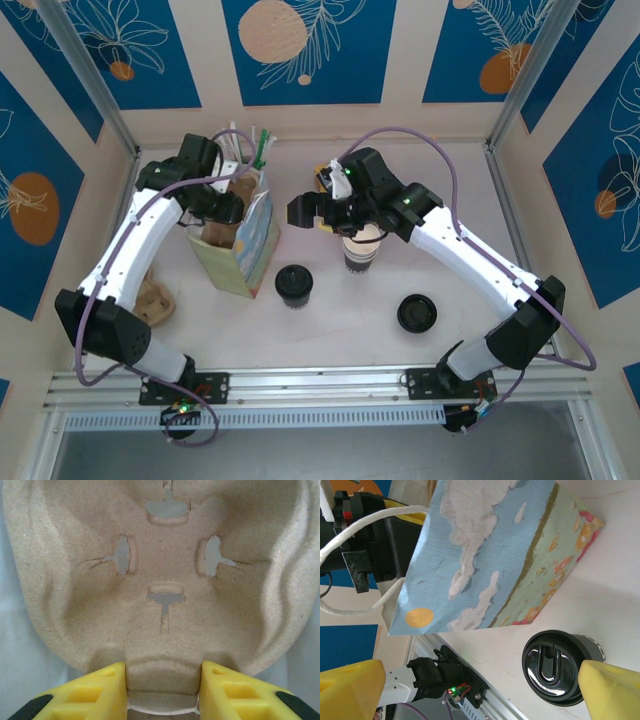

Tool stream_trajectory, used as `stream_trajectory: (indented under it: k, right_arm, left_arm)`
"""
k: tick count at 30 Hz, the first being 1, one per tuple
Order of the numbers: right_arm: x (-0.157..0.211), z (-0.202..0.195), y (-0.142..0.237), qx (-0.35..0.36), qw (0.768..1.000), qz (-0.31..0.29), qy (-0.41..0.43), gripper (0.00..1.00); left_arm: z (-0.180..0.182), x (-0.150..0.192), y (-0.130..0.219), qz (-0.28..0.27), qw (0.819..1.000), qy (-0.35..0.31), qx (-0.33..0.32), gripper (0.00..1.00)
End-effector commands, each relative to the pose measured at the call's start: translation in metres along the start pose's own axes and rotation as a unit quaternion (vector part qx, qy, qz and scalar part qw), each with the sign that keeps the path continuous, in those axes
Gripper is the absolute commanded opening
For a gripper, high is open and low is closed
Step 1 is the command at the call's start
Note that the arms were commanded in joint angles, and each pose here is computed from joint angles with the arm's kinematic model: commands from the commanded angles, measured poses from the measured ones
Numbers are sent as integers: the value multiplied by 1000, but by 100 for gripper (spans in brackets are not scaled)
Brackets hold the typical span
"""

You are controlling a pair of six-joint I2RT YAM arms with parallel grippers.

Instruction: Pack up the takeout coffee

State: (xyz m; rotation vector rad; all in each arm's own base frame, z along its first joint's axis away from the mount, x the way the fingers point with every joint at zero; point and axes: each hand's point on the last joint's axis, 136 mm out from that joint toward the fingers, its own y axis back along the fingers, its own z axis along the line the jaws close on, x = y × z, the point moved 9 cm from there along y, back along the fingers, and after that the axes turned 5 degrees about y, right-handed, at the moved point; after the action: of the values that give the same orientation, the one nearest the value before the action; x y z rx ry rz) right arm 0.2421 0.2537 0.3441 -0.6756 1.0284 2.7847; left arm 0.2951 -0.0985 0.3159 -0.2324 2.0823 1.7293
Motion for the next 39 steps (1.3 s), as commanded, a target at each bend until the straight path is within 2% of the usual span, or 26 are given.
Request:
stream_trajectory:
  k: [1, 24, 39]
  right_arm:
    - [2, 2, 9, -7, 1000, -10, 0, 99]
    - [4, -4, 11, -2, 1000, -14, -10, 99]
    - [3, -7, 13, 0, 1000, -17, -12, 99]
  left_arm:
    - [-2, 1, 0, 24, 1000, -2, -11, 36]
    - [-1, -6, -38, 123, 992, 2, -33, 38]
    - [-4, -8, -51, 146, 988, 2, -44, 39]
